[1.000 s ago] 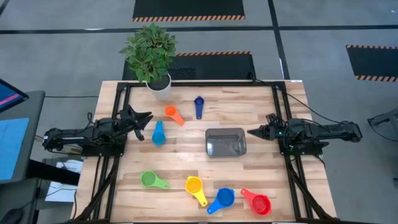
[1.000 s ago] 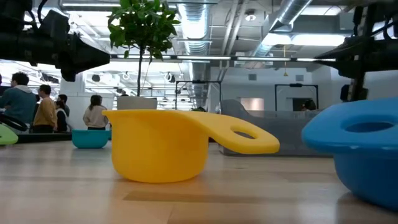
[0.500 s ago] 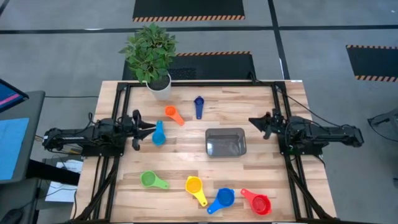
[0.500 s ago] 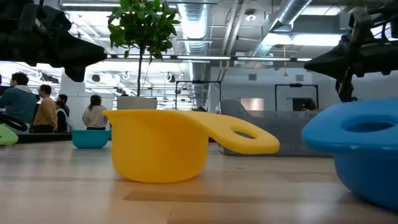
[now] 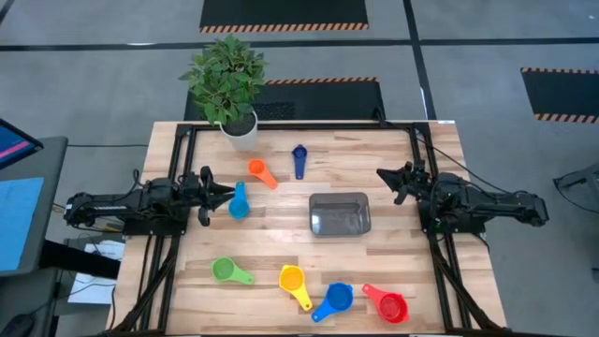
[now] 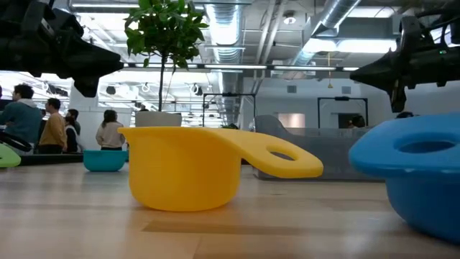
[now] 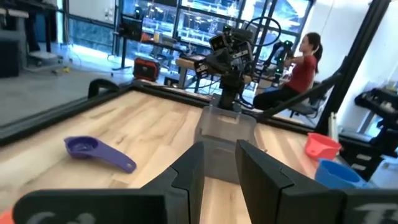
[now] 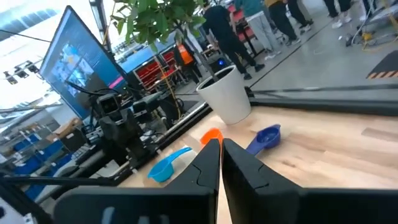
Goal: Nest measuring cups in basket
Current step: Put the red measuring cup into the black bin
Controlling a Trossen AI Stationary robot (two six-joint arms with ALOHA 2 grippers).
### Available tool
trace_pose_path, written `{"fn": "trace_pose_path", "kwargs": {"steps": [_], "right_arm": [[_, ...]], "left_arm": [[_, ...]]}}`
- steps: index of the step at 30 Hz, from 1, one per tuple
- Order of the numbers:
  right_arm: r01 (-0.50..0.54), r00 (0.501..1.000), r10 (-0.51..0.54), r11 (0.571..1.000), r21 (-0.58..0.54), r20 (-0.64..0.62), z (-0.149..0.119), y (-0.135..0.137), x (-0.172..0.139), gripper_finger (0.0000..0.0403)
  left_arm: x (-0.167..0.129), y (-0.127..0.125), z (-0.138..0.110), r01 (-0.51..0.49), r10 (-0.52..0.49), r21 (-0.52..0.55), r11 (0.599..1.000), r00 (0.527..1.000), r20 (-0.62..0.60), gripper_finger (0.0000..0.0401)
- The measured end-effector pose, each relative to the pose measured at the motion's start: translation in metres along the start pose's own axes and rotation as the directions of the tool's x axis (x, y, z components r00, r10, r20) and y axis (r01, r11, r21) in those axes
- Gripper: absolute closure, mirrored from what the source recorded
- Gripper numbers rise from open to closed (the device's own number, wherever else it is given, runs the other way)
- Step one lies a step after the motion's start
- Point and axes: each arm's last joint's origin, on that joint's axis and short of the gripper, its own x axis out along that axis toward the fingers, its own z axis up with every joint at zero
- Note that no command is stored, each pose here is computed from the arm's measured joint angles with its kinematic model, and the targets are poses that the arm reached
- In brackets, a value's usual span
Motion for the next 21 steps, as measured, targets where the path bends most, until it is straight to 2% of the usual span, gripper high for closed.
{"fn": "trace_pose_path", "kwargs": {"steps": [6, 10, 14, 18, 21], "right_arm": [[0.026, 0.998, -0.027, 0.999, -0.019, -0.054, -0.004, -0.002, 0.000, 0.0361], [0.040, 0.997, -0.042, 0.999, -0.028, -0.059, -0.005, -0.003, 0.001, 0.0361], [0.072, 0.997, -0.072, 0.993, -0.099, 0.004, -0.001, -0.003, 0.001, 0.0361], [0.024, 0.998, -0.014, 0.983, -0.180, 0.058, 0.005, 0.001, 0.001, 0.0361], [-0.044, 0.998, 0.054, 0.972, -0.230, 0.039, 0.005, 0.004, 0.001, 0.0361]], "left_arm": [[0.001, 0.001, -0.002, -0.014, 0.013, -0.014, 1.000, 1.000, -0.019, 0.0319], [0.003, 0.003, -0.001, -0.098, 0.099, -0.131, 0.986, 0.995, -0.002, 0.0319], [0.006, 0.005, 0.004, -0.191, 0.204, -0.167, 0.967, 0.977, 0.065, 0.0319], [0.010, 0.006, 0.010, -0.278, 0.290, -0.104, 0.955, 0.948, 0.132, 0.0319], [0.013, 0.004, 0.014, -0.265, 0.267, -0.039, 0.964, 0.948, 0.174, 0.0319]]}}
